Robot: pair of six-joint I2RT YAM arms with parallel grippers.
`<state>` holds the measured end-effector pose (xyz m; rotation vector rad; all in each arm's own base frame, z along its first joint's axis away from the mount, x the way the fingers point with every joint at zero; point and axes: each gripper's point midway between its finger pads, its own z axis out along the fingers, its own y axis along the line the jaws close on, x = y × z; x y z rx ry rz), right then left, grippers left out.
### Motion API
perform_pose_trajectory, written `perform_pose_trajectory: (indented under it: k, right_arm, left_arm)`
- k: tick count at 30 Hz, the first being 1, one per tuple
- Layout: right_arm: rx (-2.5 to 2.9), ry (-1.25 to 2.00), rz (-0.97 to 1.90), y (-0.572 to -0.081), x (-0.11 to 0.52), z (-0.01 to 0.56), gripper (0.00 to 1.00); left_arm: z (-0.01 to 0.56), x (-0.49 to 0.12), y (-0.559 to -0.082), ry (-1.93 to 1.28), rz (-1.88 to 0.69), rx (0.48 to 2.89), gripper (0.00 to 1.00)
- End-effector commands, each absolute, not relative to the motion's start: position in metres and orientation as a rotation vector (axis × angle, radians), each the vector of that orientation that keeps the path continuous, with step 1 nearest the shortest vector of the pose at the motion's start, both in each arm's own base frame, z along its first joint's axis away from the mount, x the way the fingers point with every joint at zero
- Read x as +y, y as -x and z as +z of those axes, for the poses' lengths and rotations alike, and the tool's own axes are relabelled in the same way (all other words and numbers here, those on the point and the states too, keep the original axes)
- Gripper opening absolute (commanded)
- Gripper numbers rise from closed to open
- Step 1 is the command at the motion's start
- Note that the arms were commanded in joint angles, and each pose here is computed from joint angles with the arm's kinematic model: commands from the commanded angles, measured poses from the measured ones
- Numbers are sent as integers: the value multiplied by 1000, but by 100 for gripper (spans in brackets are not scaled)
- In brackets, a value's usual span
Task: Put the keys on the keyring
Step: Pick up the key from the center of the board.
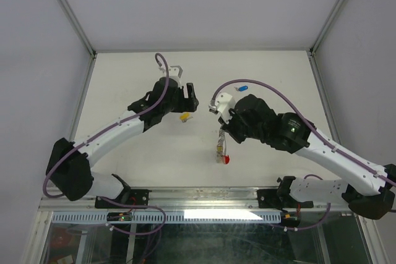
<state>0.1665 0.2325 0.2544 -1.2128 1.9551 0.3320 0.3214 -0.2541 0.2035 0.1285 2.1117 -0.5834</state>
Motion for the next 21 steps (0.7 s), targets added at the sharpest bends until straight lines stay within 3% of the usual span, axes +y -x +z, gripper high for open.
perform_pose_trajectory:
  k: [1, 7, 11, 21]
  right_arm:
    - [1946, 1080, 421, -167, 233, 281, 0]
    - [1943, 1062, 454, -163, 232, 277, 0]
    - [1948, 1058, 472, -161, 234, 273, 0]
    - [1948, 1061, 508, -157, 237, 266, 0]
  left_arm:
    - [162, -249, -341, 70, -488, 2222, 79]
    - [113, -228, -352, 242, -274, 2304, 66]
    - [88, -225, -354, 288, -213, 2342, 64]
    - [68, -229, -366, 275, -137, 2366, 48]
